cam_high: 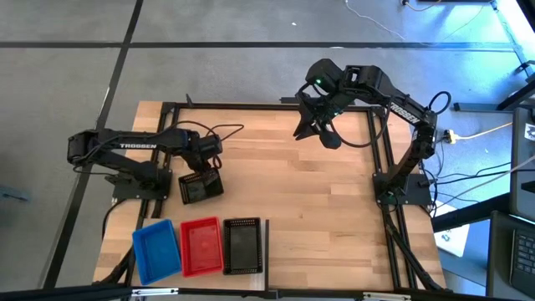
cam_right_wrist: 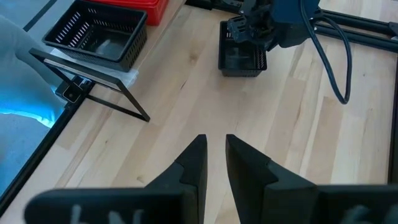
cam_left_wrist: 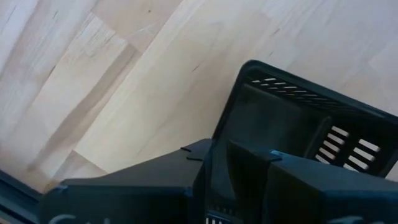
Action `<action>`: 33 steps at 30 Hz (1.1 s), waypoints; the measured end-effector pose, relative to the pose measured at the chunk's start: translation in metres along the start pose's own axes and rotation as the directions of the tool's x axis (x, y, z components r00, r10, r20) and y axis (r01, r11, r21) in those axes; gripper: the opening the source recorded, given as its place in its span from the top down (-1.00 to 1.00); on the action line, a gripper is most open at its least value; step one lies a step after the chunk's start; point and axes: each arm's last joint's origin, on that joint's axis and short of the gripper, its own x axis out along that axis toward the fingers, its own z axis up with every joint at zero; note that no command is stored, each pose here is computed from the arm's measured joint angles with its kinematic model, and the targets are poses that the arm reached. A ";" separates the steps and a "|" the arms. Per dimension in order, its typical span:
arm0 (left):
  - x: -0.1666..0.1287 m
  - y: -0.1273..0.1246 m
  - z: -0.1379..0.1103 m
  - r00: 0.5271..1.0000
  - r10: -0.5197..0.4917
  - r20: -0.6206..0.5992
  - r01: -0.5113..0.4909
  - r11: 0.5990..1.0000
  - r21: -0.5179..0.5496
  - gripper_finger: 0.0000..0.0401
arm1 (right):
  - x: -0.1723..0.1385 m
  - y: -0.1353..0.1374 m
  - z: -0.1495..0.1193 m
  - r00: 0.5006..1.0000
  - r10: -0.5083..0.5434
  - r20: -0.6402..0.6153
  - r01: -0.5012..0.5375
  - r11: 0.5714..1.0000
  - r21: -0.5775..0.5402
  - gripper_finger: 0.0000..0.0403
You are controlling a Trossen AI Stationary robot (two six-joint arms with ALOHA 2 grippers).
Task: Stack baskets on shelf by color
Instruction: Stack the black bin on top of the other black bin on the shelf
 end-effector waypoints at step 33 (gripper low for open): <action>0.017 -0.012 0.022 0.996 0.005 -0.088 0.005 0.993 0.115 0.81 | 0.000 0.000 -0.001 1.000 0.003 -0.006 -0.003 1.000 0.004 0.71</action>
